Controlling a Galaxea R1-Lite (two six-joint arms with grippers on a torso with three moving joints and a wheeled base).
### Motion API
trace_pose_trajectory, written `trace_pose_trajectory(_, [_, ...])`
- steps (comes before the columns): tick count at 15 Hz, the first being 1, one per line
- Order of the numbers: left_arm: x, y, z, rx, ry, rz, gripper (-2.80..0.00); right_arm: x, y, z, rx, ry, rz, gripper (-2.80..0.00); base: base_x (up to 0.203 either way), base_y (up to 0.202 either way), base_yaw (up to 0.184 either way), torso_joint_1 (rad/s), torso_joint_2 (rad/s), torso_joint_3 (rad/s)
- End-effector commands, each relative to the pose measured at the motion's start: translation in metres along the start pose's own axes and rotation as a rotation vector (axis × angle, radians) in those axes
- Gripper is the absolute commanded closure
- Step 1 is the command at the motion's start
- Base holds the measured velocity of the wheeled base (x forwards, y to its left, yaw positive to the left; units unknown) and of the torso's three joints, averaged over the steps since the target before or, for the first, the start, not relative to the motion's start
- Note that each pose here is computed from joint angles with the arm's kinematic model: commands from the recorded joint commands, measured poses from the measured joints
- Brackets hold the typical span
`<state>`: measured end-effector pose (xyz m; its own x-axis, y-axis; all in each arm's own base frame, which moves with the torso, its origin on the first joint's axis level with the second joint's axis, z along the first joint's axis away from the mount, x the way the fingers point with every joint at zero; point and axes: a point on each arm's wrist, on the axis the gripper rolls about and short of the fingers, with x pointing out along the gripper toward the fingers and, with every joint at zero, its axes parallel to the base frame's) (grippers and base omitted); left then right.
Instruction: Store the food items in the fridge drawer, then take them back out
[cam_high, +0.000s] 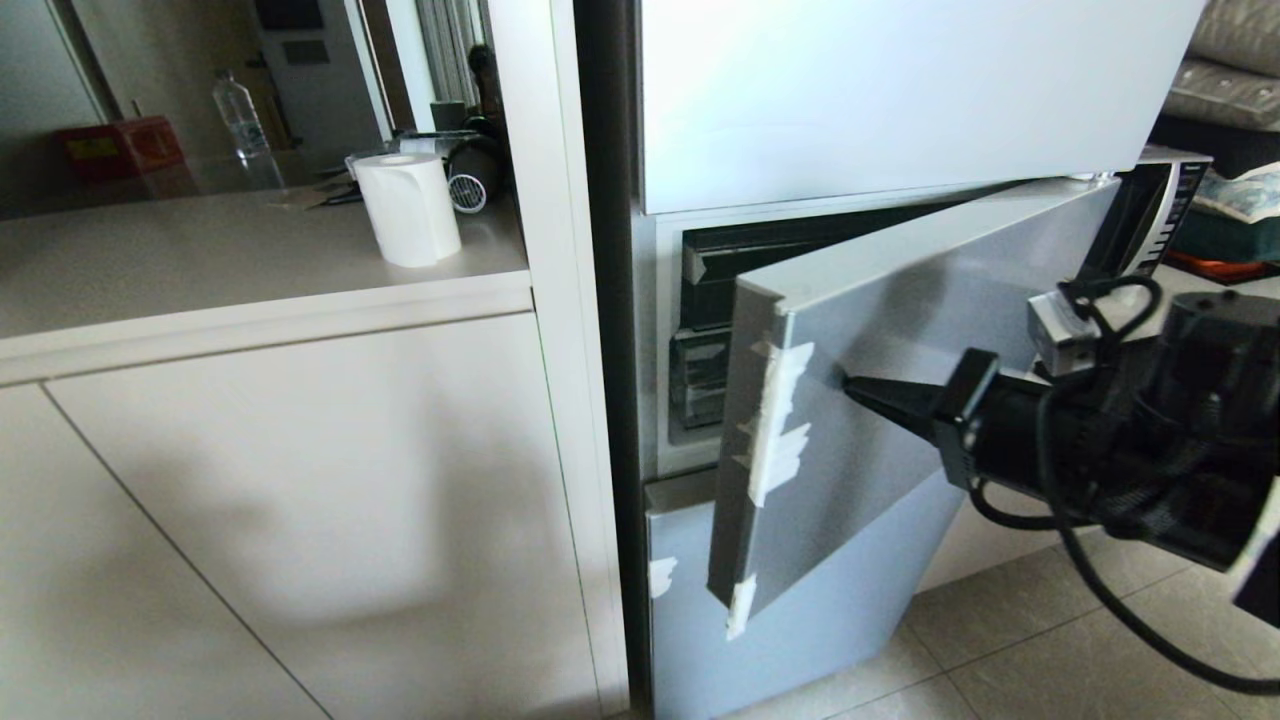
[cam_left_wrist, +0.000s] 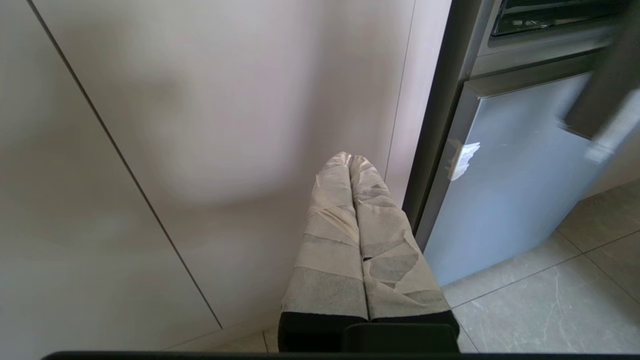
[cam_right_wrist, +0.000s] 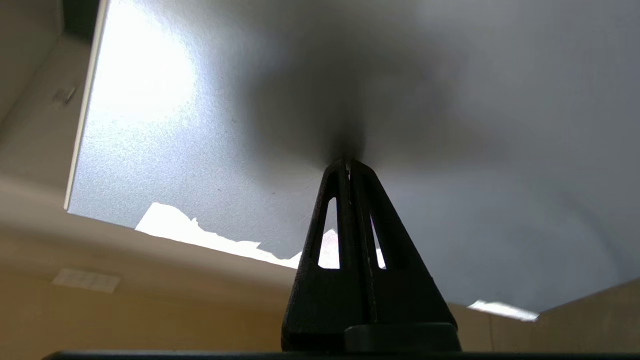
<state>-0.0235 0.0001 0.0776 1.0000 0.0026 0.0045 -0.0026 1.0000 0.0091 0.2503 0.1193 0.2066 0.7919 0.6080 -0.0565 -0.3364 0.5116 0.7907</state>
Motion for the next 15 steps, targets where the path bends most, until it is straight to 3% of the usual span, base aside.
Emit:
trace_pose_trajectory(1, [0.0,0.0,0.0,0.0,-0.001,0.001,0.0,0.078,-0.01,-0.013,-0.002,-0.082,-0.083,0.0,0.0,0.0,0.0,0.0,0.0,0.0])
trace_pose_trajectory(5, [0.0,0.0,0.0,0.0,0.0,0.001,0.0,0.166,-0.011,-0.01,-0.012,-0.219,-0.081,0.0,0.0,0.0,0.0,0.0,0.0,0.0])
trace_pose_trajectory(8, [0.0,0.0,0.0,0.0,0.0,0.001,0.0,0.179,-0.001,-0.01,-0.009,-0.259,-0.114,0.0,0.0,0.0,0.0,0.0,0.0,0.0])
trace_pose_trajectory(10, [0.0,0.0,0.0,0.0,0.0,0.001,0.0,0.141,0.031,-0.005,-0.017,-0.259,-0.083,0.0,0.0,0.0,0.0,0.0,0.0,0.0])
trace_pose_trajectory(12, [0.0,0.0,0.0,0.0,0.0,0.001,0.0,0.076,0.072,0.001,-0.07,-0.265,-0.023,0.0,0.0,0.0,0.0,0.015,0.01,-0.001])
trace_pose_trajectory(13, [0.0,0.0,0.0,0.0,0.0,0.001,0.0,0.037,0.083,-0.002,-0.127,-0.263,-0.016,0.0,0.0,0.0,0.0,0.027,0.01,-0.017])
trace_pose_trajectory(15, [0.0,0.0,0.0,0.0,0.0,0.001,0.0,-0.037,0.076,-0.016,-0.295,-0.267,-0.081,0.0,0.0,0.0,0.0,0.0,0.0,0.0])
